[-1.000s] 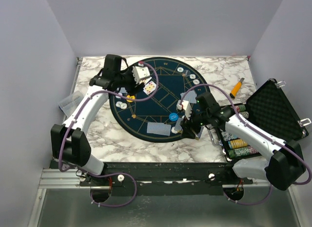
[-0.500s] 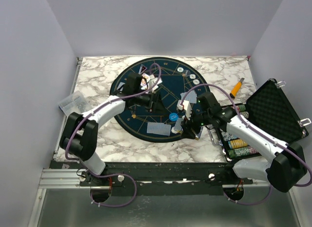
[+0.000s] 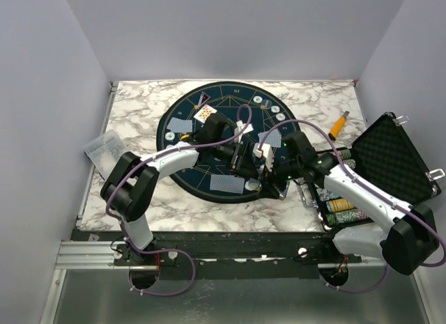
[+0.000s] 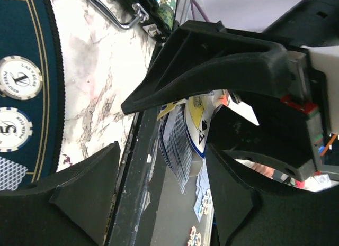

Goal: Distribute texas hold em gaming equipment

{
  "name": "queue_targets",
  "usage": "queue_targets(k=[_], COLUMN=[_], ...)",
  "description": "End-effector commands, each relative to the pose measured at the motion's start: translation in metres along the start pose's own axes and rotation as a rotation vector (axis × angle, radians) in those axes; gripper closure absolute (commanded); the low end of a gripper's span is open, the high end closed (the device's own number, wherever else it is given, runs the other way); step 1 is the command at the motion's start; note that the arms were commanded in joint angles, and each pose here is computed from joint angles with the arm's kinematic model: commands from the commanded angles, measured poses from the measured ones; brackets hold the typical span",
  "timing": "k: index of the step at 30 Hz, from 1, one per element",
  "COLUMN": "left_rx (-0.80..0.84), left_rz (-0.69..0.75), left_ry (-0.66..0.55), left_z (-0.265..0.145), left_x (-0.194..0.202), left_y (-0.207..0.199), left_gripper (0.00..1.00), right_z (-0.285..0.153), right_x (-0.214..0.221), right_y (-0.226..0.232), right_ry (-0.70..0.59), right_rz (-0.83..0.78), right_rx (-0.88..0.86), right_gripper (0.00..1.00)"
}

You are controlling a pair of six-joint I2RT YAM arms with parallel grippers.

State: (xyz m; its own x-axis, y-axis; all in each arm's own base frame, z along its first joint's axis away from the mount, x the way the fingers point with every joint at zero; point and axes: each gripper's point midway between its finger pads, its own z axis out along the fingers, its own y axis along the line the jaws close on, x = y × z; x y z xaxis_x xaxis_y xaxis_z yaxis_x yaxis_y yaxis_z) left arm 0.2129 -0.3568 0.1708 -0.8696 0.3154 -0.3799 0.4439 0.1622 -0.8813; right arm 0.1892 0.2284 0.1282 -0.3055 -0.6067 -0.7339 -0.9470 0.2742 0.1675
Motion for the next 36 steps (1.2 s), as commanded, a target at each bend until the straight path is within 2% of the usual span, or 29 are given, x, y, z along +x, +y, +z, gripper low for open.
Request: queue_targets(k=[1, 7, 14, 19, 23, 28, 36], left_rx=[0.007, 0.001, -0.027, -0.015, 0.016, 0.054, 0.036], left_rz=[-0.053, -0.078, -0.091, -0.05, 0.009, 0.063, 0.039], left_ry=[0.023, 0.042, 0.01, -0.013, -0.017, -0.019, -0.012], left_z=[0.012, 0.012, -0.01, -0.023, -0.027, -0.029, -0.012], left_x=[0.001, 0.009, 0.004, 0.001, -0.005, -0.014, -0.024], left_y=[0.007, 0.017, 0.027, 0.02, 0.005, -0.013, -0.01], left_gripper=[0.34, 0.42, 0.5, 0.53, 0.52, 0.47, 0.49], right_z=[-0.003, -0.005, -0.004, -0.003, -0.001, 0.0, 0.0], right_x=[-0.008, -0.009, -0.004, 0.0, 0.001, 0.003, 0.001], right_y=[0.004, 0.005, 0.004, 0.003, 0.002, 0.001, 0.002], right_ry=[-0.027, -0.031, -0.021, -0.012, -0.006, 0.002, 0.001], right_rz=[-0.014, -0.015, -0.014, -0.012, -0.006, -0.002, 0.0], right_rx=[-0.027, -0.023, -0.014, -0.007, -0.008, -0.01, -0.022], right_gripper=[0.99, 0.99, 1.0, 0.99, 0.99, 1.0, 0.99])
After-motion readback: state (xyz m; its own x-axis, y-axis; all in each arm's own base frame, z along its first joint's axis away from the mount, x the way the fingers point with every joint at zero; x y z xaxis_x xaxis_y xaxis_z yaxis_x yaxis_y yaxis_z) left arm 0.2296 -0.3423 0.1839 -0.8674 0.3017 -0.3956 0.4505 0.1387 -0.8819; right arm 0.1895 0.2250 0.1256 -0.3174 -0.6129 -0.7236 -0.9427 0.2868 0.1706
